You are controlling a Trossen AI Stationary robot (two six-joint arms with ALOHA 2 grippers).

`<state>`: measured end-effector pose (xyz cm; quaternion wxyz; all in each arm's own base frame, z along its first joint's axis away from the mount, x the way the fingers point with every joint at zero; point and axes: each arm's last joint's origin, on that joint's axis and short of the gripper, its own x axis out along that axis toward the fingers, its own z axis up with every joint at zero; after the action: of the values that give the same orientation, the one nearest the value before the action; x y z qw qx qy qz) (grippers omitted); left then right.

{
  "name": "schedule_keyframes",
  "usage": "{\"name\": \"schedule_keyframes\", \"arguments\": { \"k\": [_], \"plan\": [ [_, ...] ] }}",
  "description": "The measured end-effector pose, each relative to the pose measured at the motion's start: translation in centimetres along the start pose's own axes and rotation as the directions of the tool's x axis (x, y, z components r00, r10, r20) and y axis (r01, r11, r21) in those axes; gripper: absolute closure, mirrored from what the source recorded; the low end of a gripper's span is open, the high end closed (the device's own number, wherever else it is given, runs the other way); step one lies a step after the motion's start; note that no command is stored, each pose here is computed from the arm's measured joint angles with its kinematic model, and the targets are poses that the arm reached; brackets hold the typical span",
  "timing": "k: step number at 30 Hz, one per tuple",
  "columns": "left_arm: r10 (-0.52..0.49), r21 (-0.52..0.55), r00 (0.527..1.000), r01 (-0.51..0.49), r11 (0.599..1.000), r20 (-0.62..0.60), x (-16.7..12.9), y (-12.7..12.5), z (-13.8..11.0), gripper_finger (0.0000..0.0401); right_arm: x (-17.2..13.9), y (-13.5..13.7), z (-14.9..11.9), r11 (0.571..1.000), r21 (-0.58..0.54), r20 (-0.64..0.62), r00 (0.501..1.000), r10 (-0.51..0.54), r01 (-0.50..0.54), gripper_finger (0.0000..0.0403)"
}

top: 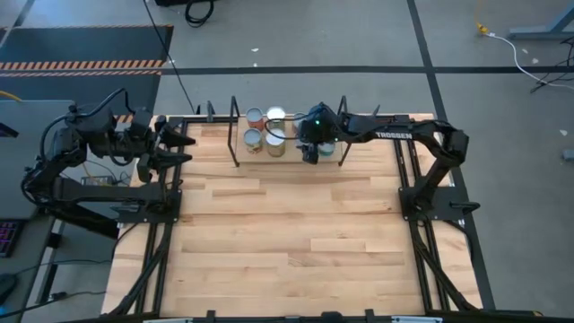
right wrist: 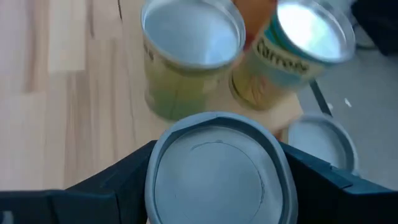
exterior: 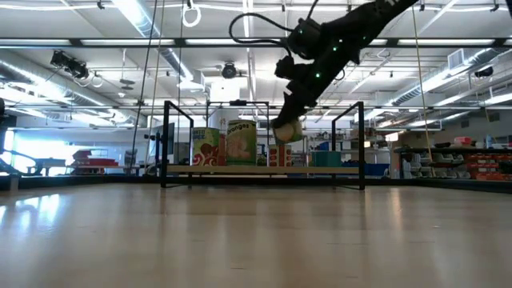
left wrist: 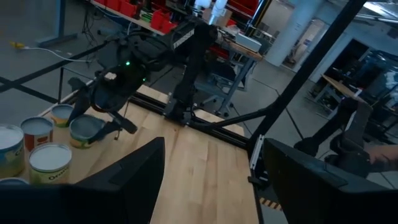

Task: Pick and place cans onto a shelf
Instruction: Put the canned sliced peaches on the shelf

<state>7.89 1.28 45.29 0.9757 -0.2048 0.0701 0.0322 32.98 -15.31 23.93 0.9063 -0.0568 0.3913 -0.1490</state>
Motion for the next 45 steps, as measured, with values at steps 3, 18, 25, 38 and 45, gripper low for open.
{"name": "schedule_keyframes", "arguments": {
  "k": [3,18,25,38,45],
  "plan": [
    [0.000,0.000,1.000,0.000,1.000,0.000,0.0,0.0,0.0,0.0126,0.5,-1.0,-0.5,0.998,0.015,0.009,0.998,0.056,-0.056,0.0116],
    [-0.001,0.000,1.000,0.001,1.000,0.002,0.0,0.0,0.0,0.0126,3.1,-1.7,-2.5,0.992,0.011,-0.001,0.992,0.126,-0.126,0.0115],
    [-0.002,0.001,1.000,0.002,1.000,0.005,0.0,0.0,0.1,0.0126,4.1,-1.7,-2.8,0.993,0.012,-0.010,0.993,0.121,-0.121,0.0089],
    [-0.007,0.004,1.000,0.007,1.000,0.019,0.0,-0.1,0.2,0.0126,3.9,-2.0,-2.1,0.995,0.013,-0.003,0.995,0.095,-0.095,0.0050],
    [-0.008,0.004,1.000,0.008,1.000,0.021,0.0,-0.1,0.2,0.0126,0.8,-3.1,1.2,0.998,0.007,0.029,0.998,0.055,-0.055,0.0053]
  ]
}}
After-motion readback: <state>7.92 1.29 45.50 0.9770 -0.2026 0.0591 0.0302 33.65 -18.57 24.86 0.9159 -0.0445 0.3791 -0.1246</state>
